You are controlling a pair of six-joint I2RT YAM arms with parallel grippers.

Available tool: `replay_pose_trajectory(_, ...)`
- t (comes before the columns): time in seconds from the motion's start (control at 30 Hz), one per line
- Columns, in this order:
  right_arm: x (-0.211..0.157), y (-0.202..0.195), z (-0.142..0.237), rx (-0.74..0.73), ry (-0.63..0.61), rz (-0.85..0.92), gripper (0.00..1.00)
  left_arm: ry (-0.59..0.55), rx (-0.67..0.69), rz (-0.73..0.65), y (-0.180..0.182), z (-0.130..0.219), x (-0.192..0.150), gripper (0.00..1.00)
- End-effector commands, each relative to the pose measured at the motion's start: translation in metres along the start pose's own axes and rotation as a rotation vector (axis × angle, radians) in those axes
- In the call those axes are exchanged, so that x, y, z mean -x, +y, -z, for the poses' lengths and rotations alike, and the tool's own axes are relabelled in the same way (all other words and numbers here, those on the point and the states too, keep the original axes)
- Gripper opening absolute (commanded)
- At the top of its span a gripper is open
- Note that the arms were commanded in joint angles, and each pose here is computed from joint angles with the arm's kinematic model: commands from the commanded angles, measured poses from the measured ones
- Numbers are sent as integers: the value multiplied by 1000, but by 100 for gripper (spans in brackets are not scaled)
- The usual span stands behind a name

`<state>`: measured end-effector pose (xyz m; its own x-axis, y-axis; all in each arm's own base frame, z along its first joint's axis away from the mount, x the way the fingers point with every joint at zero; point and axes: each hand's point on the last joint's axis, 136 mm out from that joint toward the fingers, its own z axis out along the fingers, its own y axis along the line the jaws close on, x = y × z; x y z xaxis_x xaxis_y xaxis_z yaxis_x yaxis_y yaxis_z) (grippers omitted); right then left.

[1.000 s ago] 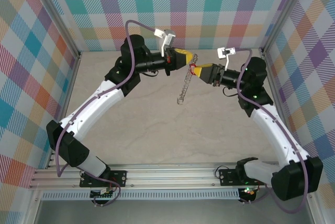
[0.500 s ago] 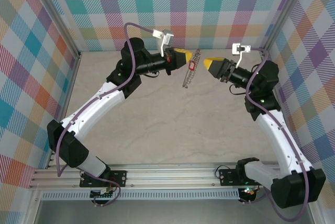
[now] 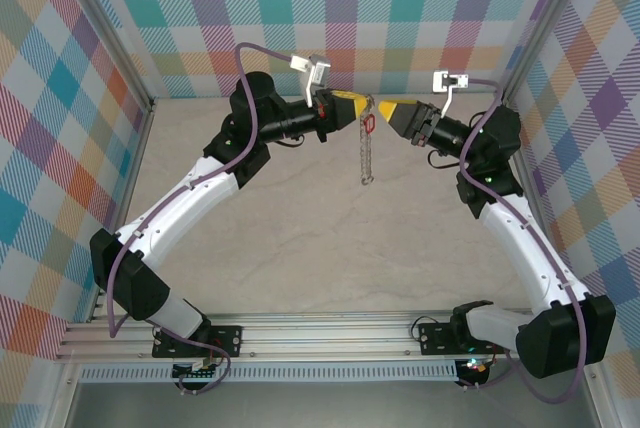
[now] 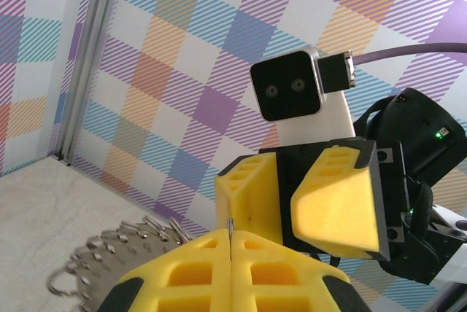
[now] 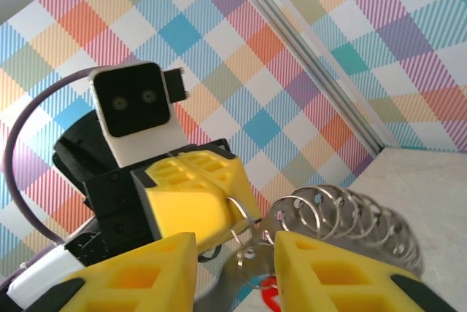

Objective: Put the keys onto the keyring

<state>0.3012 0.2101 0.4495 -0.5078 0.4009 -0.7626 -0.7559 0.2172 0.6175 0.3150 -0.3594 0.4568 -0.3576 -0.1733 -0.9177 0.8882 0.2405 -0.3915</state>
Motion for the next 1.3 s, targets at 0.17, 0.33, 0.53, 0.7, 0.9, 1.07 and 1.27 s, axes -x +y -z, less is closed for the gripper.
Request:
replay_pose_trajectory(0.17, 10, 16, -6, 48, -14, 40, 33, -68, -58, -50, -27, 6, 25, 0)
replay_pose_trajectory(0.33, 10, 12, -10, 47, -11, 34, 33, -67, -61, -49, -28, 6, 25, 0)
replay_pose_trajectory(0.53, 10, 16, -15, 65, 1, 41, 32, -63, -66, -46, -27, 5, 24, 0)
replay_pose_trajectory(0.7, 9, 17, -19, 73, 10, 40, 28, -60, -68, -45, -27, 4, 23, 0)
replay_pose_trajectory(0.9, 8, 18, -20, 79, 18, 41, 22, -60, -70, -46, -28, 4, 24, 0)
replay_pose_trajectory(1.07, 4, 14, -21, 78, 32, 29, 22, -61, -70, -46, -27, 4, 24, 0)
replay_pose_trajectory(1.27, 3, 13, -20, 69, 33, 32, 4, -61, -71, -47, -27, 4, 24, 0)
